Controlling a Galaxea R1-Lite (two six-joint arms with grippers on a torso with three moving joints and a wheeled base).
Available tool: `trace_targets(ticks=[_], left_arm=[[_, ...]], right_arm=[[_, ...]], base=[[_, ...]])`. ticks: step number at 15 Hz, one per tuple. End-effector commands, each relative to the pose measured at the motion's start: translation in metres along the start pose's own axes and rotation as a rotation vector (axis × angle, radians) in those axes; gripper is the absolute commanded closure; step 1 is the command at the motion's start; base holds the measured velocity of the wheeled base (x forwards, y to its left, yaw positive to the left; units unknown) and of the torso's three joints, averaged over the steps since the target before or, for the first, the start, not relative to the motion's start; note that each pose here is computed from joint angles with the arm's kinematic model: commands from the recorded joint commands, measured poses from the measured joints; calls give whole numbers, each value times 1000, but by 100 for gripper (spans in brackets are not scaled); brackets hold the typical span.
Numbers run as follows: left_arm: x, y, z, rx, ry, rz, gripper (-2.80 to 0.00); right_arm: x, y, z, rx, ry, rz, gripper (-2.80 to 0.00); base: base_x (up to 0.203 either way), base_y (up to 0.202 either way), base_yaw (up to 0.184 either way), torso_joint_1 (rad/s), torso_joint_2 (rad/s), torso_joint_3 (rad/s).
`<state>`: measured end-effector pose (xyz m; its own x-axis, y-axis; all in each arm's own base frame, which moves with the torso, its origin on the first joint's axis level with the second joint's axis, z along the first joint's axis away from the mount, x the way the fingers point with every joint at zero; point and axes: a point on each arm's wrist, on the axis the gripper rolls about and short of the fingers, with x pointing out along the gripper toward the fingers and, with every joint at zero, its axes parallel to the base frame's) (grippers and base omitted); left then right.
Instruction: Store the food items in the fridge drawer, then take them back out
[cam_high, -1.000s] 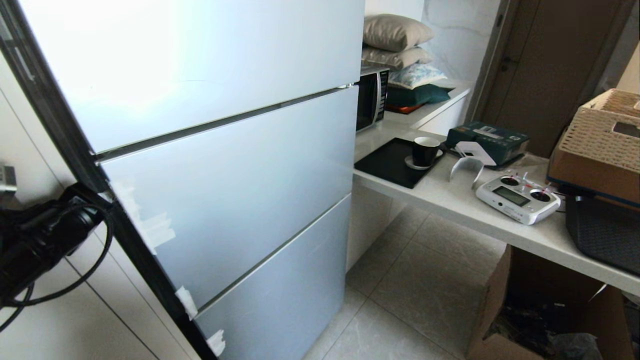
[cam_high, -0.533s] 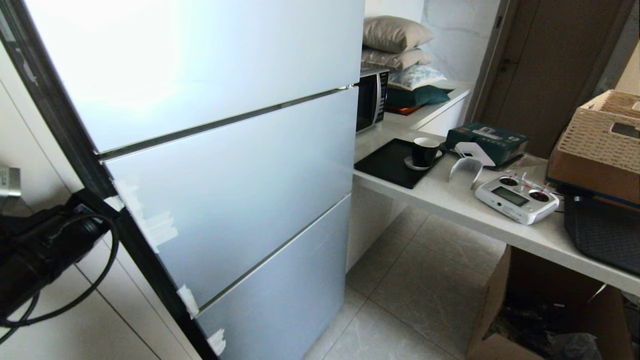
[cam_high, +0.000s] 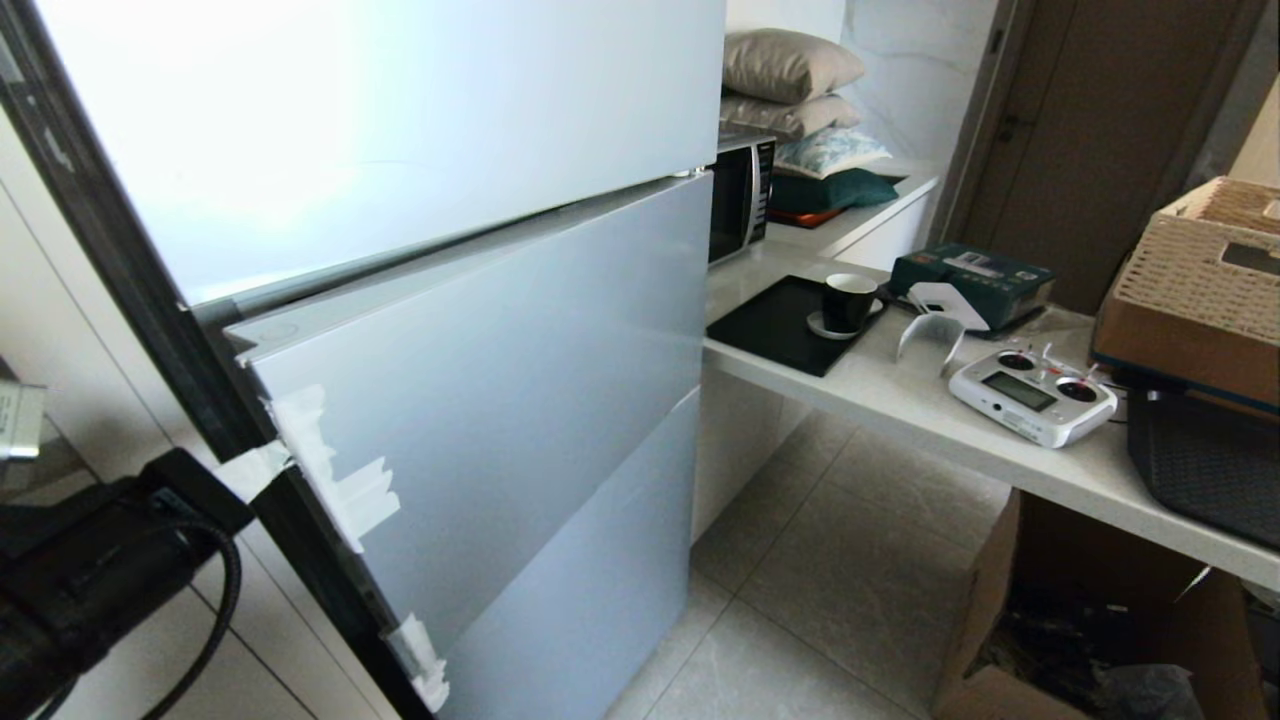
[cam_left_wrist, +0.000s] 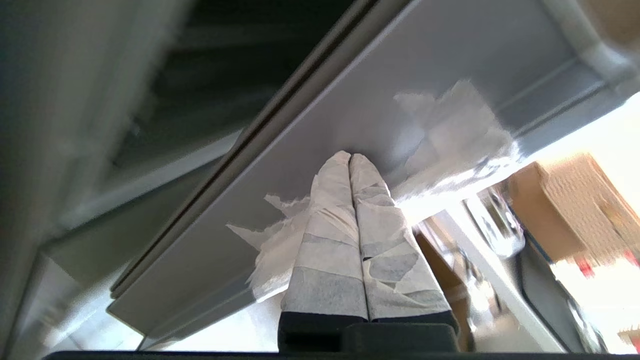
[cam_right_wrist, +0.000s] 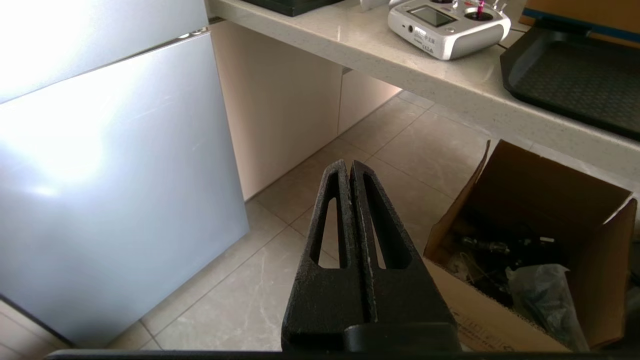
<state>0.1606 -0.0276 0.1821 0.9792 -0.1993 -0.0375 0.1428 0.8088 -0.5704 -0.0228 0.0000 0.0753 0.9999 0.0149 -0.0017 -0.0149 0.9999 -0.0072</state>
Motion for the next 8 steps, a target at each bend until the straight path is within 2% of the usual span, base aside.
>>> trace_targets(ticks=[1, 5, 8], left_arm=[[-18, -4, -3, -1, -14, -39, 0], [-57, -14, -15, -1, 17, -182, 0], [-91, -18, -21, -3, 100, -339, 0]], right_arm=[[0, 0, 0, 0, 1, 0, 0], [0, 0, 0, 0, 1, 0, 0], [0, 0, 0, 0, 1, 0, 0]], base=[[0, 0, 0, 0, 0, 0], [0, 0, 0, 0, 0, 0], [0, 0, 0, 0, 0, 0]])
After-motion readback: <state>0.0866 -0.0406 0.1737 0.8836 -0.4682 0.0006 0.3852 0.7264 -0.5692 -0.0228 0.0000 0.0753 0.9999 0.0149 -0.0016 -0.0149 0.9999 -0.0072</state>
